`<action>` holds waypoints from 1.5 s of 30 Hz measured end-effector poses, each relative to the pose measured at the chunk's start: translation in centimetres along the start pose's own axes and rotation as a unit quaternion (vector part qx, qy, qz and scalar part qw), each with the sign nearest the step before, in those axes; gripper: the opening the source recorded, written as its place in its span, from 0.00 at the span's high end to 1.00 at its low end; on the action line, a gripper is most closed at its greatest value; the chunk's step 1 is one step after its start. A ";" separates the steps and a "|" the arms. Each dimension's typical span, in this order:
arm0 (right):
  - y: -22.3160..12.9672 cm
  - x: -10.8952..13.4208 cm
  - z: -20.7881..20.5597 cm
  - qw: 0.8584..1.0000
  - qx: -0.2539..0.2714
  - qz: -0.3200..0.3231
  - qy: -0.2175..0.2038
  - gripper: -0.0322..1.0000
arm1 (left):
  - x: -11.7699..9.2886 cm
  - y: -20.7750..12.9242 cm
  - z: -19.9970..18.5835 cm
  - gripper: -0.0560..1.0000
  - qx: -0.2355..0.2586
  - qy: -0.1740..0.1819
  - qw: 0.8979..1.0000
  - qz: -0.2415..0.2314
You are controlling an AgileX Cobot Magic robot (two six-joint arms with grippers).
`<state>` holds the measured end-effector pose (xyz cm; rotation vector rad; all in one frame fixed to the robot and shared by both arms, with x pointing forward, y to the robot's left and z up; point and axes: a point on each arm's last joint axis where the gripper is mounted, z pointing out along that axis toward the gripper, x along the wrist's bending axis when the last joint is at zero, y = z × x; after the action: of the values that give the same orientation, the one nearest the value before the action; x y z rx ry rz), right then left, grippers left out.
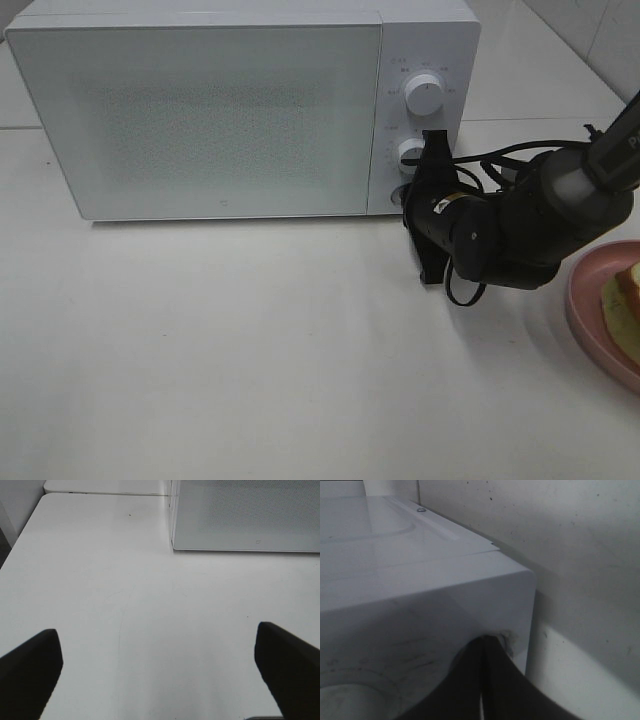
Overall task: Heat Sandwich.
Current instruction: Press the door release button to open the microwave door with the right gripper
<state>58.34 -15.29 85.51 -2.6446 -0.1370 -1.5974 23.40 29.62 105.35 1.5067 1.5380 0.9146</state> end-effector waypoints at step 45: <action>-1.1 0.7 1.1 1.000 -0.014 0.007 -0.016 0.96 | 0.0 0.0 0.0 0.01 0.000 0.000 1.000 0.000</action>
<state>59.49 -14.06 85.63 -2.6882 -0.0984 -1.5646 23.40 29.62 105.35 1.5067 1.5380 0.9146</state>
